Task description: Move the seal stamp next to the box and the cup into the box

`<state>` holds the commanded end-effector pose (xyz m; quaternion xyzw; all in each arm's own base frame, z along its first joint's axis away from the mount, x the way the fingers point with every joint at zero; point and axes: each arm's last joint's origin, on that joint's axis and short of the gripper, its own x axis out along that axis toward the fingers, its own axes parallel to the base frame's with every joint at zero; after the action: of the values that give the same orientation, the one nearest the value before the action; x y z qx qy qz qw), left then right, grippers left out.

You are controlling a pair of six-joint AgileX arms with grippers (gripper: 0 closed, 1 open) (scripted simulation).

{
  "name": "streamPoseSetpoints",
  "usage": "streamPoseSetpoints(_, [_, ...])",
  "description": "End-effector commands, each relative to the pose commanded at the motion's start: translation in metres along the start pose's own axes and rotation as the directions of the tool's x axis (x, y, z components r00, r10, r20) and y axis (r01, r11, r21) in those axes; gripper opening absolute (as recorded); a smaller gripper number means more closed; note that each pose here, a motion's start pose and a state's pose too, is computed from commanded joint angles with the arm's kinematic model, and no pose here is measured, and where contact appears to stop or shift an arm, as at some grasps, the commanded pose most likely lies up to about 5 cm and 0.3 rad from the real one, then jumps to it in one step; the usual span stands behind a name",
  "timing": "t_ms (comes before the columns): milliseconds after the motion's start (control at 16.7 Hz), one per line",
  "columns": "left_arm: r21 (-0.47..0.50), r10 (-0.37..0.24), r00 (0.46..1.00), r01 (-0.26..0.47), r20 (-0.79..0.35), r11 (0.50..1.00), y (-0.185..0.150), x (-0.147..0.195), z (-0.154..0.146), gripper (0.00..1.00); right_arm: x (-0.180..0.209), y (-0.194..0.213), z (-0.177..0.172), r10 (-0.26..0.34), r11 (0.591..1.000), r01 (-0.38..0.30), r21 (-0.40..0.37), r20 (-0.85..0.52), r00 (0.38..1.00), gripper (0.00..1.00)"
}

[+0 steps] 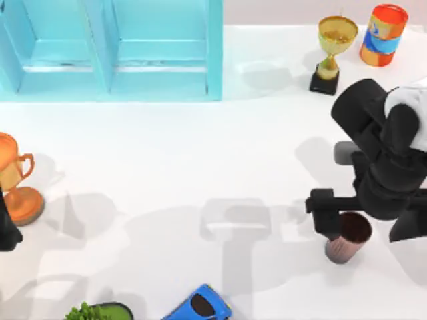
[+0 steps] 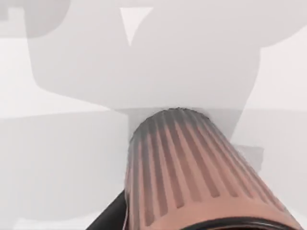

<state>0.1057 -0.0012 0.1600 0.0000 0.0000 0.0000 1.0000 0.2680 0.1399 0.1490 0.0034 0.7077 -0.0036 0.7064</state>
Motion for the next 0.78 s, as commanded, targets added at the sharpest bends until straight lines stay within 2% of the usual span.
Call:
streamPoseSetpoints(540, [0.0, 0.0, 1.0, 0.0, 0.0, 1.0, 0.0, 0.0, 0.0, 1.0, 0.0, 0.0, 0.0, 0.0, 1.0, 0.0, 0.0, 0.0, 1.0, 0.02])
streamPoseSetpoints(780, [0.0, 0.0, 1.0, 0.0, 0.0, 1.0, 0.0, 0.0, 0.0, 1.0, 0.0, 0.0, 0.0, 0.0, 1.0, 0.0, 0.0, 0.0, 1.0, 0.0])
